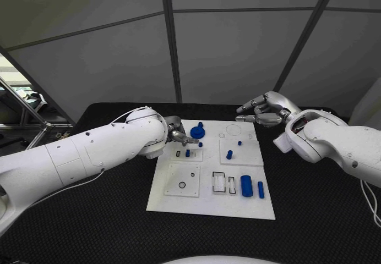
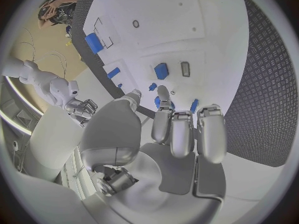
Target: Assemble the parts on the task board
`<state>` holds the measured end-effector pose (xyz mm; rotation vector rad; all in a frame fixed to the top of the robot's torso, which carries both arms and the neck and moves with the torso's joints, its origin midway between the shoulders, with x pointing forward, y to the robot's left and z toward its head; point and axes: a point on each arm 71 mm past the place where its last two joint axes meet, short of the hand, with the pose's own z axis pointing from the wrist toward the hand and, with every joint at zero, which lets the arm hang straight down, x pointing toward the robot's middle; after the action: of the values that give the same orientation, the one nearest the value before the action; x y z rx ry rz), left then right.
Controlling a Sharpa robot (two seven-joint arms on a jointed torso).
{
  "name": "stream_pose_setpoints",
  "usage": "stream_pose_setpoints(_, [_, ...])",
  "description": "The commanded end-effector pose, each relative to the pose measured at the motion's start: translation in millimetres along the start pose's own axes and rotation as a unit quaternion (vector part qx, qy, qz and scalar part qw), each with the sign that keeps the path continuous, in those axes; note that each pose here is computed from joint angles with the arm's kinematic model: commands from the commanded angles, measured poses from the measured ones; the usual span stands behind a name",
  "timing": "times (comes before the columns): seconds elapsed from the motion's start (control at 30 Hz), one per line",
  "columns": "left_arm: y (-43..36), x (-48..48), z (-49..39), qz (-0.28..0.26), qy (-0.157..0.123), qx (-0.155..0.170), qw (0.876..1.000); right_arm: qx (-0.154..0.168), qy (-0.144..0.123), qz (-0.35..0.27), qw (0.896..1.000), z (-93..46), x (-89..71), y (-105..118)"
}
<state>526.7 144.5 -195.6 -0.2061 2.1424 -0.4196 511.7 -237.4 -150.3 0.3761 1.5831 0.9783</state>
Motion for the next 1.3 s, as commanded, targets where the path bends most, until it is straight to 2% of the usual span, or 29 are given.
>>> stream_pose_setpoints(0.03, [-3.9, -5.6, -3.3, -0.007, -0.008, 0.007, 1.000, -0.004, -0.004, -0.001, 1.000, 0.7, -1.2, 1.2])
stream_pose_setpoints(0.17, [-5.0, -14.7, -7.4, -0.014, -0.002, 0.010, 1.000, -0.003, -0.005, -0.001, 1.000, 0.7, -1.8, 0.5])
stream_pose_setpoints(0.3, [0.5, -33.1, -8.2, -0.008, 0.010, -0.003, 1.000, -0.002, -0.005, -0.002, 1.000, 0.6, -2.3, -0.3])
stream_pose_setpoints(0.37, [5.0, -46.4, -5.3, -0.007, 0.008, -0.012, 1.000, -0.001, -0.005, -0.002, 1.000, 0.7, -2.5, -0.5])
stream_pose_setpoints(0.5, [14.0, -66.2, 3.3, -0.013, 0.002, -0.026, 1.000, -0.001, -0.005, -0.001, 1.000, 1.4, -1.7, -0.2])
stream_pose_setpoints(0.63, [21.5, -77.4, 14.7, -0.021, 0.007, -0.039, 0.999, -0.001, -0.003, -0.001, 1.000, 2.3, -0.1, 0.8])
stream_pose_setpoints(0.77, [25.8, -80.9, 23.7, -0.026, 0.016, -0.051, 0.998, -0.002, -0.001, 0.000, 1.000, 3.1, 1.3, 2.0])
stream_pose_setpoints(0.9, [30.6, -80.2, 31.2, -0.025, 0.027, -0.065, 0.997, -0.003, 0.000, 0.001, 1.000, 3.7, 2.8, 3.2])
stream_pose_setpoints(1.1, [37.2, -74.5, 39.6, -0.004, 0.044, -0.084, 0.995, -0.005, 0.003, 0.002, 1.000, 4.4, 4.5, 4.7])
stream_pose_setpoints(1.3, [37.7, -67.8, 45.3, 0.004, 0.055, -0.085, 0.995, -0.007, 0.004, 0.002, 1.000, 5.3, 5.8, 5.7])
